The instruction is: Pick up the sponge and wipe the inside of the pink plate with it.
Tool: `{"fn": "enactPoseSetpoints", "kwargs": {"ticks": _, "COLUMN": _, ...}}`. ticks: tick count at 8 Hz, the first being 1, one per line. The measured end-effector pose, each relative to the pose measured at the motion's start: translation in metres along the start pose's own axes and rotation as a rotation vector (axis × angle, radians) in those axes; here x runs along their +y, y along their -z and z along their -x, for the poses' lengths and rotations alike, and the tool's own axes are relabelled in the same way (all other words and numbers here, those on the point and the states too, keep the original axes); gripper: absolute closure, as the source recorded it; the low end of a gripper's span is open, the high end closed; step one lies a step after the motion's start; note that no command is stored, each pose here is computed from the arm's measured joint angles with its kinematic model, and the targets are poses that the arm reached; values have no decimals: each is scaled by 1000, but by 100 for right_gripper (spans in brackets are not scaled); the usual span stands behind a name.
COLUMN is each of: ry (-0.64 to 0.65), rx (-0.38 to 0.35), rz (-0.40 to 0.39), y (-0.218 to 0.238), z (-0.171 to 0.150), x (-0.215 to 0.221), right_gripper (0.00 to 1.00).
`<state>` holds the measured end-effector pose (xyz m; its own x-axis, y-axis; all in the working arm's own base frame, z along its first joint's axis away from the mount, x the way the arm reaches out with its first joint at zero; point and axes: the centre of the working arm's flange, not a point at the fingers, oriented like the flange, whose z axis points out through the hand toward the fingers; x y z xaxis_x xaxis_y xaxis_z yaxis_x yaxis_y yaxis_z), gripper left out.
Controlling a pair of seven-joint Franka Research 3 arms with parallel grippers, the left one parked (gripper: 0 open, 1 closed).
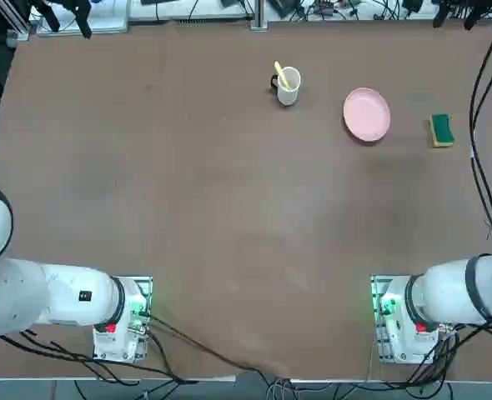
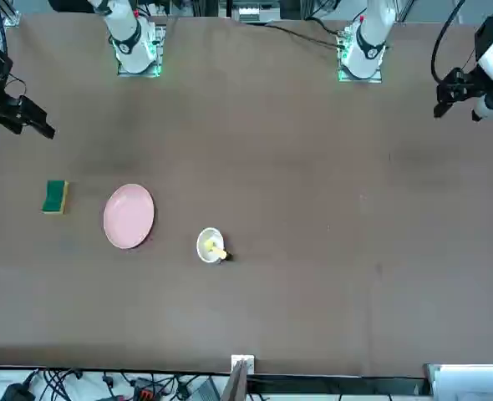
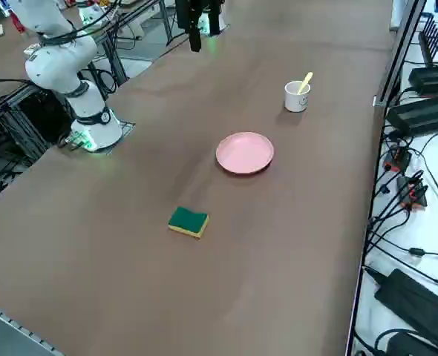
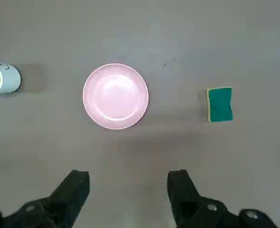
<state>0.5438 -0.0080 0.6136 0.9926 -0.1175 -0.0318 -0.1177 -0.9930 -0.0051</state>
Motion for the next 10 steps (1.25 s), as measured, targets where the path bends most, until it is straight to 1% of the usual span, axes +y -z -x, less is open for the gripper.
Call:
{"fn": "enactPoseSetpoints", "kwargs": {"ticks": 5, "ry": 0, "rx": -2, "rz": 1, "y": 0, "z": 0, "x": 0, "right_gripper": 0}}
{"fn": "enactPoseSetpoints", "kwargs": {"ticks": 7, "ry": -19, "rx": -31, "rz": 7, "y": -14, "z": -5, "x": 11, "right_gripper": 0}}
{"fn": "enactPoseSetpoints", "kwargs": {"ticks": 9, "ry": -55, "rx": -40, "rz": 12, "y": -57, "z": -36, "x": 41, "right_gripper": 0}}
{"fn": "enactPoseSetpoints", "kwargs": {"ticks": 10, "ry": -37, "rx": -38, "rz": 12, "y": -87, "z": -56, "x": 58, "right_gripper": 0}}
